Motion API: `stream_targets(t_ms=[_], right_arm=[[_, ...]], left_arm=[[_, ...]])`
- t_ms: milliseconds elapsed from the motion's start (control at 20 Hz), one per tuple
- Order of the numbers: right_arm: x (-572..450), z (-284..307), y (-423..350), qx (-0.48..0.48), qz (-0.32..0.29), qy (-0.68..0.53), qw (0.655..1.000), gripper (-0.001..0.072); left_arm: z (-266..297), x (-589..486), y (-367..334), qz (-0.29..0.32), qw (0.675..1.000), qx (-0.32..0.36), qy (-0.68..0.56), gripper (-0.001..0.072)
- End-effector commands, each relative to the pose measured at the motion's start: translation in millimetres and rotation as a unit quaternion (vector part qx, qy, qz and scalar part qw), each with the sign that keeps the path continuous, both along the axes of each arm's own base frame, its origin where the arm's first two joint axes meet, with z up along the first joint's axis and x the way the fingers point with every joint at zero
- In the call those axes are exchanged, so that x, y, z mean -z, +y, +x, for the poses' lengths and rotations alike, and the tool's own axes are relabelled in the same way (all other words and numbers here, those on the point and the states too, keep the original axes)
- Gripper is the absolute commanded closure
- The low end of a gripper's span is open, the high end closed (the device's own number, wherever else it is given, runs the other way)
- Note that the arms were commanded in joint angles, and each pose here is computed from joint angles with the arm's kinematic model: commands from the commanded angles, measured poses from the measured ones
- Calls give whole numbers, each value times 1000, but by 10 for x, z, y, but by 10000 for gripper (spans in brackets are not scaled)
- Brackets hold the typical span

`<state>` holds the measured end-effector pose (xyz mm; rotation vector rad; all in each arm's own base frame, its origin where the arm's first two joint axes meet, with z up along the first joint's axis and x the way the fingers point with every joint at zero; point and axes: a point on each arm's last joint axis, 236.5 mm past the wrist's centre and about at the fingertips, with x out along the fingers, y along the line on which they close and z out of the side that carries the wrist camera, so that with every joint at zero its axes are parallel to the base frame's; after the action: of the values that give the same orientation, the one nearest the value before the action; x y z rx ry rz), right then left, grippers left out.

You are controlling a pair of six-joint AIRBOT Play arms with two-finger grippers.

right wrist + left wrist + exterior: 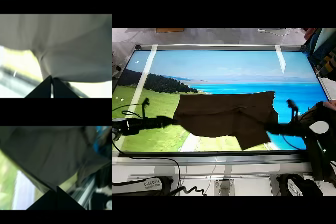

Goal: Fold the clothes and pants, and hang the long-sleeved shirts on hangers.

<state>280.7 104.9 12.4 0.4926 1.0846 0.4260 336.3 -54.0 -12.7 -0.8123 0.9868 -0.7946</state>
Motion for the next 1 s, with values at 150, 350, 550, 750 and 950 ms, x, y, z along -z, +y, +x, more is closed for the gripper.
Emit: stream_targets(t_ms=[150, 350, 550, 750, 950], right_arm=[[-538, 1193, -683, 244, 29, -155, 957, 702], [-131, 1651, -945, 310, 31, -118, 943, 702], [145, 2204, -1022, 312, 28, -94, 945, 701], [309, 2581, -1069, 314, 31, -88, 945, 700], [400, 2601, -1017, 294, 25, -78, 952, 23]], left_arm=[[1040, -464, 12, 0, 980, -169, -105, 703], [1555, -190, 165, 78, 941, -320, -78, 701], [1719, -23, 288, 113, 909, -397, -51, 700], [2002, 112, 248, 113, 912, -391, -47, 700], [2062, 250, 90, 96, 926, -362, -41, 13]])
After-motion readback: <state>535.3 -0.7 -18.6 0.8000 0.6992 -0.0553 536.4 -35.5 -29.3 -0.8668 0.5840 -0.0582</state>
